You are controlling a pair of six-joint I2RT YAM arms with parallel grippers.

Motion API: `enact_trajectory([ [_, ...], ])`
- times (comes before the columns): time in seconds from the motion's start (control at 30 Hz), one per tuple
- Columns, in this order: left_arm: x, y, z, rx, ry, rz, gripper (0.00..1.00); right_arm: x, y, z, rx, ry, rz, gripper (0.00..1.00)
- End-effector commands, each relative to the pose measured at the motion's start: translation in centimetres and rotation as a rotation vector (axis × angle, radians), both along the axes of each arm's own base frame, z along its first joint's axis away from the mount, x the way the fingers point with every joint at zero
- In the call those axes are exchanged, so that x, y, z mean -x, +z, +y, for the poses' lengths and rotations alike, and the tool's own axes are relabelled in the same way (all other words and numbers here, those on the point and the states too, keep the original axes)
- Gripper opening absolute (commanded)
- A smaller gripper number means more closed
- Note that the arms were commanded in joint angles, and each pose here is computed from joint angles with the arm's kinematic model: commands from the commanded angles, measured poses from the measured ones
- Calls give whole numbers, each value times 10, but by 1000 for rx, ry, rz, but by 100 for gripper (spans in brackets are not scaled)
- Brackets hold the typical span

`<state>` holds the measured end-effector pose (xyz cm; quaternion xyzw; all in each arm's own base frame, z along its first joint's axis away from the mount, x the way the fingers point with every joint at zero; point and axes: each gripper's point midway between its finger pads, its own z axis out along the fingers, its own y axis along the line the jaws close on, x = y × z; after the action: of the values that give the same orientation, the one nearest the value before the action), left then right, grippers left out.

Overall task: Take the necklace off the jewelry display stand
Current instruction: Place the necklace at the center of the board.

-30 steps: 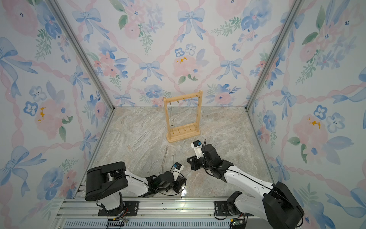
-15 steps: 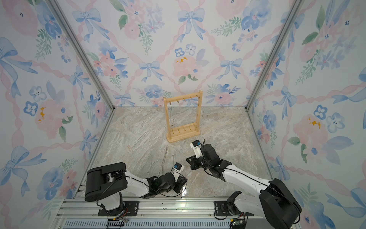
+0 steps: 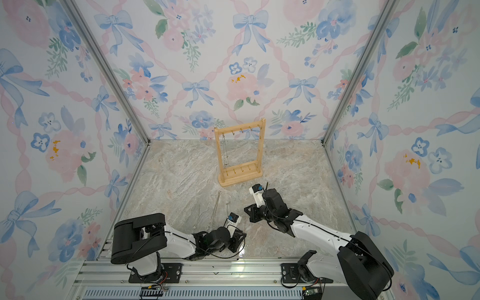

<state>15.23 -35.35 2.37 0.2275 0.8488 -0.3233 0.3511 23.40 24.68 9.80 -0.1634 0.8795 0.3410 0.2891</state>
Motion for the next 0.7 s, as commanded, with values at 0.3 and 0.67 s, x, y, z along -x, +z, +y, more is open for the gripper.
enact_trajectory([
  [0.3, 14, -39, 33, -182, -7, 37, 28, -17, -14, -2, 43, -63, 79, 0],
  [0.67, 18, -40, 37, -184, -8, 39, 28, -33, -31, 0, 83, -105, 154, 0],
])
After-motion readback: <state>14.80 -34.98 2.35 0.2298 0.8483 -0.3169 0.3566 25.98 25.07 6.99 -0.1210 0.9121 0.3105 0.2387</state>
